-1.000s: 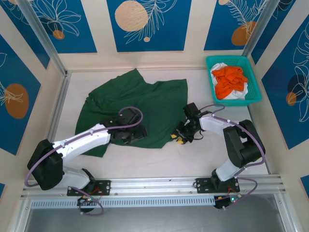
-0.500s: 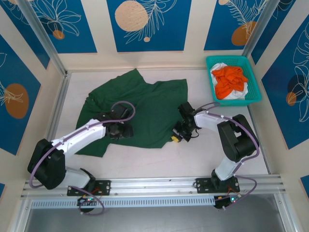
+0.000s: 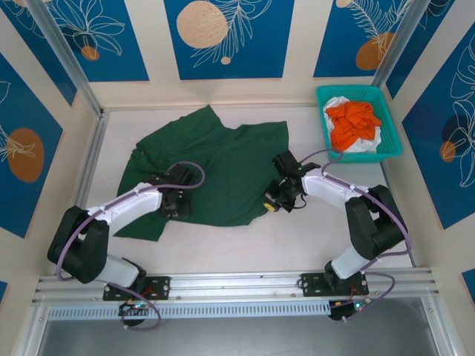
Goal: Fold and stack the t-shirts
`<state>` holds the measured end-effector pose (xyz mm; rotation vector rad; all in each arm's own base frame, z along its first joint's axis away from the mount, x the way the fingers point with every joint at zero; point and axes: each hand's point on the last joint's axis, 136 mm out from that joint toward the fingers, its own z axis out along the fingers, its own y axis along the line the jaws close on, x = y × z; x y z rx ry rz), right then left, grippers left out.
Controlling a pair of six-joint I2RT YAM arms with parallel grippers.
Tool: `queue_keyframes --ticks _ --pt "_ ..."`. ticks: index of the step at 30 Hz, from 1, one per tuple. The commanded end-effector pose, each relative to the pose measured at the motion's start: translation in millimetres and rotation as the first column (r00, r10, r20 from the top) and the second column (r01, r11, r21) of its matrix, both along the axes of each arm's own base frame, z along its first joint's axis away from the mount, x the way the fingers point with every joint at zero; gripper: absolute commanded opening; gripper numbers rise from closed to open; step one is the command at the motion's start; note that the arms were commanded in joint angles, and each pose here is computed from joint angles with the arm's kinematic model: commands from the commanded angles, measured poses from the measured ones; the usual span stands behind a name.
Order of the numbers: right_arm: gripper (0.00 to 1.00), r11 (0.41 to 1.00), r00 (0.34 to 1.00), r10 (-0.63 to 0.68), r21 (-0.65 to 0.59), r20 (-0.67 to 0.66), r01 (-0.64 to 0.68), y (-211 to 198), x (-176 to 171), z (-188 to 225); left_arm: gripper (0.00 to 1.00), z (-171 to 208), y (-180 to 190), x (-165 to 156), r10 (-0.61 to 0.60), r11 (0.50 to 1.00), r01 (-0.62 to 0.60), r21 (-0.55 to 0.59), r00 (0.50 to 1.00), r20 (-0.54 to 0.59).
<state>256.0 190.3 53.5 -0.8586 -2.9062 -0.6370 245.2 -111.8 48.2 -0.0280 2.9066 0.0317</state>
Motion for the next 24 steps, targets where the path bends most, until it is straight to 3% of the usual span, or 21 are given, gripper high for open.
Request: queue_keyframes --ticks 1,2,9,14,24 --pt "0.02 1.0 1.0 -0.012 -0.006 -0.022 0.012 -3 -8 11 0.47 -5 10 -3 -0.026 0.999 0.026 0.038 0.999 -0.019" --pt "0.06 1.0 0.999 -0.015 0.003 -0.033 0.015 -2 -12 10 0.47 -5 9 -2 -0.027 0.999 0.028 0.036 0.999 -0.016" --pt "0.0 0.998 0.997 -0.057 0.004 -0.053 0.057 -13 -24 1 0.48 -5 7 -2 -0.028 0.999 0.029 0.026 0.999 -0.027" --pt "0.0 0.998 0.998 -0.056 0.015 -0.032 0.057 -19 -22 17 0.49 -4 8 -1 -0.038 0.999 0.039 0.028 0.999 -0.038" --pt "0.01 0.999 0.995 0.029 -0.021 -0.097 -0.031 -40 -43 23 0.55 2 7 -1 -0.071 0.997 0.072 0.016 0.996 -0.062"
